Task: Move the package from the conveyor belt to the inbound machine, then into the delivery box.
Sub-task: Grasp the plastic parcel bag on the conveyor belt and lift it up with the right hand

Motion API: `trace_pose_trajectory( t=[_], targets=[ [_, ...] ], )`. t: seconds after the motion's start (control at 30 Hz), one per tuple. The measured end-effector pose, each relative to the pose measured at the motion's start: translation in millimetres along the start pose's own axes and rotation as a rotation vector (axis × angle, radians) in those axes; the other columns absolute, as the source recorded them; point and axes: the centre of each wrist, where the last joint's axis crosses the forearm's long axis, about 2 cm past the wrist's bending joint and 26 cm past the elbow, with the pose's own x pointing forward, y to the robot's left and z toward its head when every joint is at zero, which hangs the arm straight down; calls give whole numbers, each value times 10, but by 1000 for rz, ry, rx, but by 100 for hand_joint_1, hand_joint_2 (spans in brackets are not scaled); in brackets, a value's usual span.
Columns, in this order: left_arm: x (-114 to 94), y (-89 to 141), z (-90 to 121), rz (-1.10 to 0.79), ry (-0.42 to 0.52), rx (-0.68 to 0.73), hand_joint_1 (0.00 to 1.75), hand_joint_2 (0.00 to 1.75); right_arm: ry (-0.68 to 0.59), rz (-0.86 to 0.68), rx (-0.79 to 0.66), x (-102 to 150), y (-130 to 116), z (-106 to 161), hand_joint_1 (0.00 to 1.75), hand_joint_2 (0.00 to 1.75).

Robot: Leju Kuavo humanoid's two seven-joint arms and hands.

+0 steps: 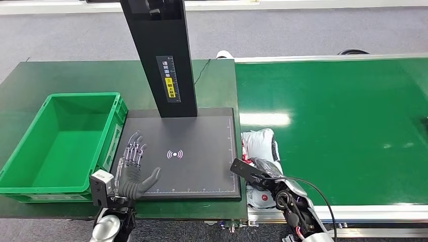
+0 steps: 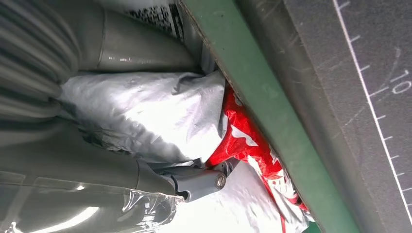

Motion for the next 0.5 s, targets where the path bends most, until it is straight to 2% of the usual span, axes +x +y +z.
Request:
trace_pose_trajectory(
  t=[0.23,0.37,0.5],
  targets=[
    [5,27,113,-10,10,16,0,175,33,3,-121,41,-28,44,175,175],
    [21,9,225,-17,17,25,0,175,96,-66,-301,55,-97,119,175,175],
    [47,-12,296,-17,16,29,0,175,33,-179,-459,77,-265,214,175,175]
  ],
)
